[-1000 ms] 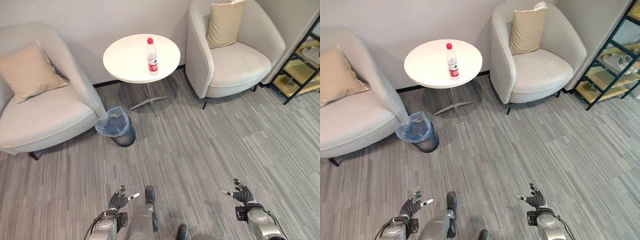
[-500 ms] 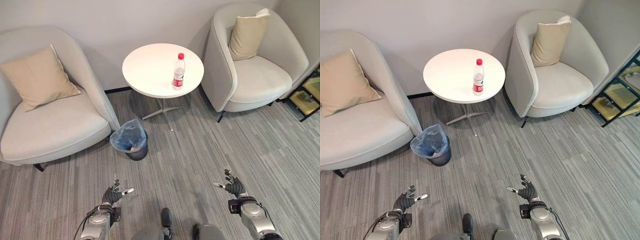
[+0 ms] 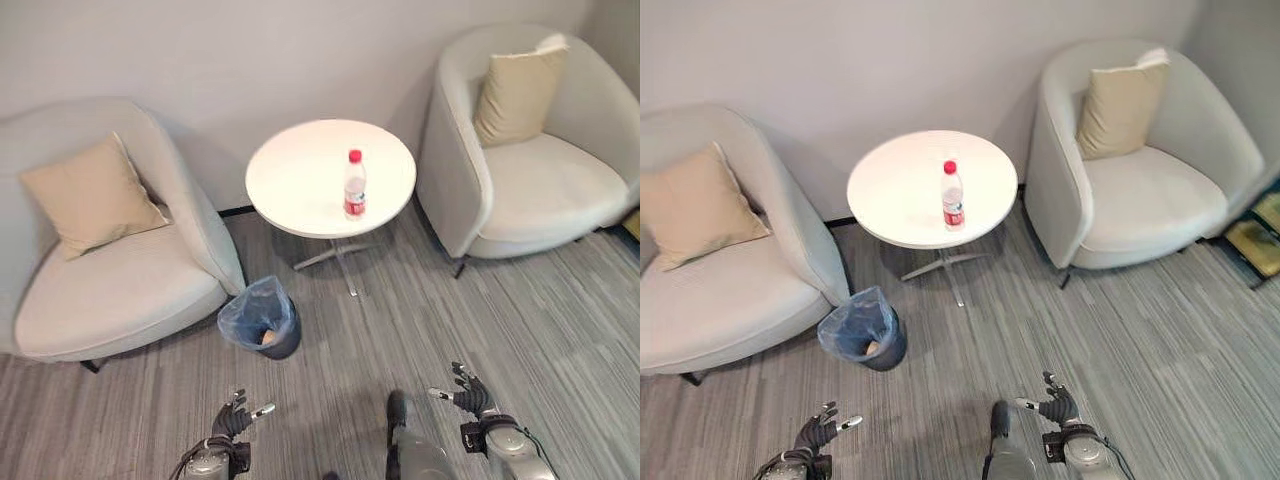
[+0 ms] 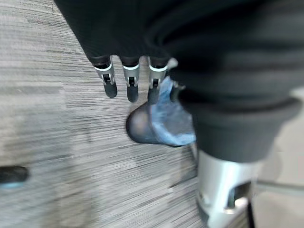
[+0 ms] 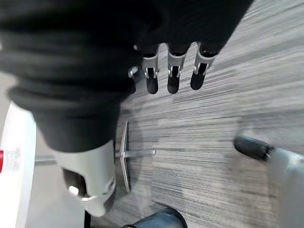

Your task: Gather garbage on tea table into small bin, then transfer packed bag to large trash can.

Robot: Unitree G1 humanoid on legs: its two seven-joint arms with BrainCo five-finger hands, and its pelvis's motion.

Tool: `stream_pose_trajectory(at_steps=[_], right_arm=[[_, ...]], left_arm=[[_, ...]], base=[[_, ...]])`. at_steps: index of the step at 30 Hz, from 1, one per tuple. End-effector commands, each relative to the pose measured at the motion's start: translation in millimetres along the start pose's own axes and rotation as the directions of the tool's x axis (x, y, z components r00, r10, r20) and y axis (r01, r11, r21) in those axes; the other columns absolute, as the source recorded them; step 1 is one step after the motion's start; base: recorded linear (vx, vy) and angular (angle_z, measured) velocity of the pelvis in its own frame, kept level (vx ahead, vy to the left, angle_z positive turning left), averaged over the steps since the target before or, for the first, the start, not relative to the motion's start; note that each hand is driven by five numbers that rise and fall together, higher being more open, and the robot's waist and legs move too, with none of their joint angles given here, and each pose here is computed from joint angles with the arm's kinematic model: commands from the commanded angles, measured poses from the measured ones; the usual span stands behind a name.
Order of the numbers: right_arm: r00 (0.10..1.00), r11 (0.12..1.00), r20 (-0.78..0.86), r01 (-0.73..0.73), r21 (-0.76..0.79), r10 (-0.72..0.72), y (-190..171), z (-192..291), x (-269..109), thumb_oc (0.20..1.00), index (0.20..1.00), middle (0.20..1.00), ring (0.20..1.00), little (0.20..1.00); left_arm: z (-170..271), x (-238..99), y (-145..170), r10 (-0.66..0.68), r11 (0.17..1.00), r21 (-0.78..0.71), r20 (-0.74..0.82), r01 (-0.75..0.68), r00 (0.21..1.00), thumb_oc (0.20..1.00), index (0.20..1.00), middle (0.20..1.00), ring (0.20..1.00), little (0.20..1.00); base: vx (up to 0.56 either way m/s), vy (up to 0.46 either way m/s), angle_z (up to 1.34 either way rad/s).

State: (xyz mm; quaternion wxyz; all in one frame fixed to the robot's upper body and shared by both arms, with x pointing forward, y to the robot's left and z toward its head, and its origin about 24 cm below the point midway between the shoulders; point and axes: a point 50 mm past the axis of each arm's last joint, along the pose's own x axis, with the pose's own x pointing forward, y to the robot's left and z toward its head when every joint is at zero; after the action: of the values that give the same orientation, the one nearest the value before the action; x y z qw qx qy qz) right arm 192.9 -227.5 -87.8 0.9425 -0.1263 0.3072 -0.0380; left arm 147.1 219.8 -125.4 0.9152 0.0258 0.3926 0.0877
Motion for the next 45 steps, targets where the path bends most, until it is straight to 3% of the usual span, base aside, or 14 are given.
stream_pose_trajectory(at_steps=[1, 13, 25, 30, 31, 36, 38, 45], right_arm=[[0.989, 0.999, 0.146, 0.035, -0.003, -0.034, -18, 31, 4, 1.0, 1.0, 1.0, 1.0, 1.0], [0.997, 0.999, 0.065, 0.051, 0.006, -0.051, -18, 12, 1, 1.0, 1.0, 1.0, 1.0, 1.0], [0.991, 1.0, 0.134, -0.004, -0.012, 0.005, -2, 29, 3, 1.0, 1.0, 1.0, 1.0, 1.0], [0.972, 0.994, 0.233, -0.011, -0.11, 0.037, -1, 55, 4, 1.0, 1.0, 1.0, 1.0, 1.0], [0.95, 0.983, 0.307, 0.001, -0.181, 0.055, -3, 71, 1, 1.0, 1.0, 1.0, 1.0, 1.0], [0.93, 0.942, 0.353, 0.02, -0.334, 0.106, -10, 81, -5, 1.0, 1.0, 1.0, 1.0, 1.0], [0.906, 0.887, 0.391, 0.037, -0.46, 0.164, -13, 96, -8, 1.0, 1.0, 1.0, 1.0, 1.0], [0.88, 0.841, 0.414, 0.032, -0.54, 0.233, -9, 108, -11, 1.0, 1.0, 1.0, 1.0, 1.0]], left_arm=[[29, 6, 5, -0.006, 0.999, 0.037, 0.111, 0.002, 0.994, 1.0, 1.0, 1.0, 1.0, 1.0], [26, 6, 6, -0.004, 0.999, 0.034, 0.086, 0.001, 0.996, 1.0, 1.0, 1.0, 1.0, 1.0], [20, 3, 30, 0.059, 0.996, 0.062, 0.068, -0.063, 0.996, 1.0, 1.0, 1.0, 1.0, 1.0], [22, 4, 35, 0.087, 0.995, 0.036, 0.067, -0.09, 0.994, 1.0, 1.0, 1.0, 1.0, 1.0], [21, 5, 34, 0.092, 0.994, 0.051, 0.065, -0.095, 0.994, 1.0, 1.0, 1.0, 1.0, 1.0], [9, 2, 29, 0.069, 0.996, 0.05, 0.035, -0.071, 0.997, 1.0, 1.0, 1.0, 1.0, 1.0], [-1, 0, 23, 0.04, 0.996, 0.074, -0.004, -0.039, 0.999, 1.0, 1.0, 1.0, 1.0, 1.0], [-6, -2, 19, 0.022, 0.996, 0.087, -0.018, -0.02, 1.0, 1.0, 1.0, 1.0, 1.0, 1.0]], base=[[0.15, -0.192, 0.34], [0.26, -0.041, 0.05], [0.25, 0.195, -0.2], [0.11, -0.015, 0.27], [0.06, -0.13, 0.61], [0.08, -0.157, 0.29], [0.1, -0.167, 0.28], [0.04, -0.05, 0.13]])
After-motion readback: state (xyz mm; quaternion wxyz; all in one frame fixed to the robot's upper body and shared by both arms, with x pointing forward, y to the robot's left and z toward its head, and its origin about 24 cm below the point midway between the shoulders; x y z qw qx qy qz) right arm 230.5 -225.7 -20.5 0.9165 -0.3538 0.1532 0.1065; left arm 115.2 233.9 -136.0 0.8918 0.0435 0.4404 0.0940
